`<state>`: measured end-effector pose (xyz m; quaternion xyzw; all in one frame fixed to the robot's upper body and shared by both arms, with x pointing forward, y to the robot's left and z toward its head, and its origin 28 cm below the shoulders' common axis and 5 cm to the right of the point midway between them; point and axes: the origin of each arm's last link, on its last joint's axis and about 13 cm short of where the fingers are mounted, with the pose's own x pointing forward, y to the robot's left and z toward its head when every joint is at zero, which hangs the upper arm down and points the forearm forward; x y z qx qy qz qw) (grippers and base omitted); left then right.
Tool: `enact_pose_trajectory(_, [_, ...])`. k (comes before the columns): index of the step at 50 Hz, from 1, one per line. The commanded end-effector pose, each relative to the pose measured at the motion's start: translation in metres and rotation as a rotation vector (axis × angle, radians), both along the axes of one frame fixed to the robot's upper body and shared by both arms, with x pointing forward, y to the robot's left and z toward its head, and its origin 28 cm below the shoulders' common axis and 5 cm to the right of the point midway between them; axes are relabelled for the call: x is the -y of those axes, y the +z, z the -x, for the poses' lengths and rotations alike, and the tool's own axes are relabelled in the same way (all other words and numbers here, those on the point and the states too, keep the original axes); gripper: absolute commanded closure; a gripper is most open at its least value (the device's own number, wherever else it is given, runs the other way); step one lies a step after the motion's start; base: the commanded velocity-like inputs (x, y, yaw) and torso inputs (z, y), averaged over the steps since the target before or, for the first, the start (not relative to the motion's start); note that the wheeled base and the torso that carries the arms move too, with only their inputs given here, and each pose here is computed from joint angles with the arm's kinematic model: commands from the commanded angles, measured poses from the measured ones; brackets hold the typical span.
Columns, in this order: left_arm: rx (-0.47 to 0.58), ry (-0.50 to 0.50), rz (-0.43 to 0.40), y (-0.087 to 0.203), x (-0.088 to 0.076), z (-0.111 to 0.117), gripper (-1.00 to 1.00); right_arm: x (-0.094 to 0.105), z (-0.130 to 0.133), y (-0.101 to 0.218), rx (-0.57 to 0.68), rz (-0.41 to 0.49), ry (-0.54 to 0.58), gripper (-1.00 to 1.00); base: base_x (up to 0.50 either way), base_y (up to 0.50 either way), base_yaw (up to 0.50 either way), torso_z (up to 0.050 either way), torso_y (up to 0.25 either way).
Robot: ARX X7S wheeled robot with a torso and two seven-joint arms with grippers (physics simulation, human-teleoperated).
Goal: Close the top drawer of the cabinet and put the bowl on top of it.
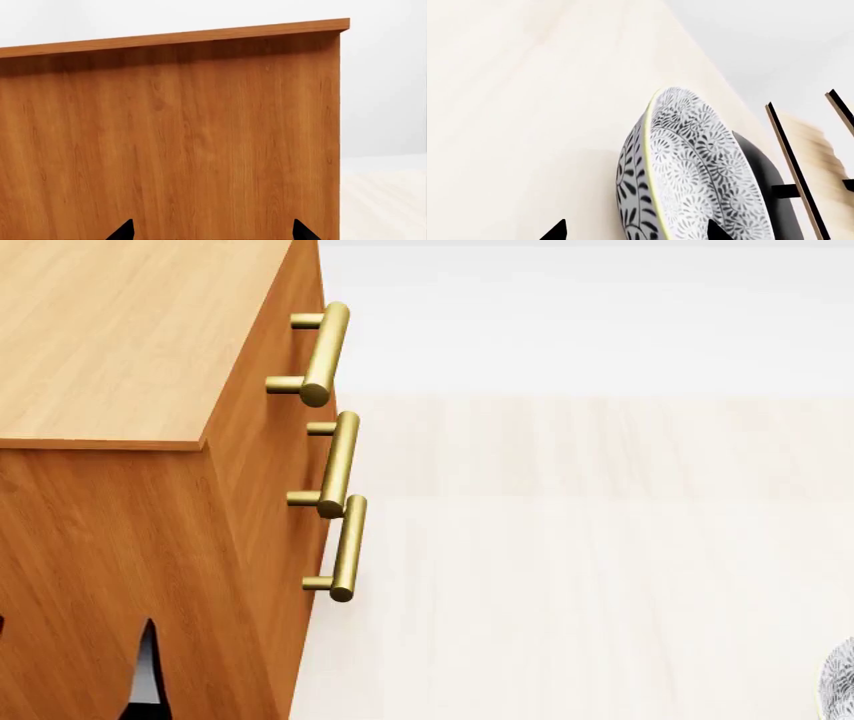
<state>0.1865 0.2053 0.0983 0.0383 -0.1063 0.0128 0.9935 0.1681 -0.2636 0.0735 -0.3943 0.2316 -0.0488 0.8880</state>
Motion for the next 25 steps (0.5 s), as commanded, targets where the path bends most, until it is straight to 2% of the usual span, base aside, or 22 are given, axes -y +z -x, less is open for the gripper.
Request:
enact_pose_trajectory(1, [-0.002,-0.003,-0.003,-0.001,0.001,-0.001,-1.0,0.002,-0.007,-0.01,-0.007,-0.016,-0.007,-1.0,0.0,0.0,0.0,0.0,0.0])
enact_pose_trajectory(9, [-0.01,-0.005,-0.004,-0.005,0.002,-0.002,-1.0,0.006,-0.016,-0.027,-0.021,-0.045,-0.028,-1.0,0.0,0.0,0.0,0.0,0.0])
enact_pose_trajectory(10, [-0.011,-0.005,-0.007,-0.006,0.002,-0.002,-1.0,0.007,-0.018,-0.029,-0.02,-0.039,-0.036,1.0,0.0,0.0,0.0,0.0,0.0])
enact_pose_trajectory(14, [-0.023,-0.001,-0.012,-0.01,0.002,-0.005,-1.0,0.004,-0.017,-0.03,0.008,-0.058,-0.034,1.0,0.0,0.0,0.0,0.0,0.0])
enact_pose_trajectory(19, [-0.032,-0.007,-0.007,-0.011,0.004,-0.008,-1.0,-0.001,-0.021,-0.021,0.052,-0.039,-0.037,1.0,0.0,0.0,0.0,0.0,0.0])
enact_pose_trajectory(25, [-0.027,-0.014,-0.007,-0.008,0.004,-0.003,-1.0,-0.007,-0.026,-0.014,0.096,-0.043,-0.037,1.0,0.0,0.0,0.0,0.0,0.0])
